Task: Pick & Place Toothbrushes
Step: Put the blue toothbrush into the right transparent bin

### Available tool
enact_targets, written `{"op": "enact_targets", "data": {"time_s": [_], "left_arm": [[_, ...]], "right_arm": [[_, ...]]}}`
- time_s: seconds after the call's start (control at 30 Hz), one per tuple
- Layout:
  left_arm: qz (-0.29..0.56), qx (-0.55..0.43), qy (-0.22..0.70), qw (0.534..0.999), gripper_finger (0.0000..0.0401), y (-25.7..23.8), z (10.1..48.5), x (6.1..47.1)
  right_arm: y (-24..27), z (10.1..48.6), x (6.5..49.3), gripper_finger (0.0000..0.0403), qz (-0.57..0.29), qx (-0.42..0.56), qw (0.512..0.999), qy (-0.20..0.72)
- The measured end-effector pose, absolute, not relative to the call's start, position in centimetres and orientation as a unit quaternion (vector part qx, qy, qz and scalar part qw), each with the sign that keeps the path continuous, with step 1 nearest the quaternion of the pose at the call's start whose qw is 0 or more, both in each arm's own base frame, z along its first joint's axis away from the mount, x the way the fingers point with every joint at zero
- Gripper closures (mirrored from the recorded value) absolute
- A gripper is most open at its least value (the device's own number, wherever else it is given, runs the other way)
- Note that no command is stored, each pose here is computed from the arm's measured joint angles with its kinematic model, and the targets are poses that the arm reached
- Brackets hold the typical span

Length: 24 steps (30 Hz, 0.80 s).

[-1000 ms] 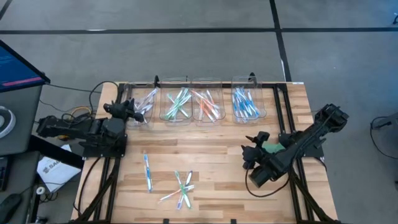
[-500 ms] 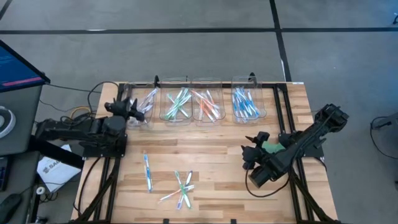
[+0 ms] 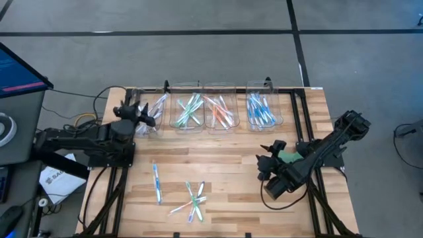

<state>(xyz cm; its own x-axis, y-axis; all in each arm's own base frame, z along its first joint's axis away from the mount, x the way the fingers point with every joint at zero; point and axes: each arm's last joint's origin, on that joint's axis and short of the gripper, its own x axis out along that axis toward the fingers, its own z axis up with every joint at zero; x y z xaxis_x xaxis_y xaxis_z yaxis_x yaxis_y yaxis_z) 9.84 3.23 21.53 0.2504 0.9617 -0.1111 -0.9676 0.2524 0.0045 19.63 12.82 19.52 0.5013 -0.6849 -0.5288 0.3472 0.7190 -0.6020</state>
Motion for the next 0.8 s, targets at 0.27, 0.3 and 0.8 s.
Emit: {"op": "enact_targets", "data": {"time_s": [0.27,0.3,0.8], "left_arm": [[0.334,-0.028,-0.017,0.942,0.0236,1.6,25.6,11.6],[0.287,-0.028,-0.026,0.957,0.0237,1.2,25.8,11.9],[-0.128,-0.094,-0.072,0.985,0.0241,-2.8,26.0,16.6]], "right_arm": [[13.7,19.5,20.7,0.0173,-0.259,-0.241,0.853,0.383],[13.9,19.5,20.9,0.0173,-0.252,-0.245,0.856,0.38],[13.3,19.8,23.1,0.0173,-0.234,-0.225,0.869,0.373]]}}
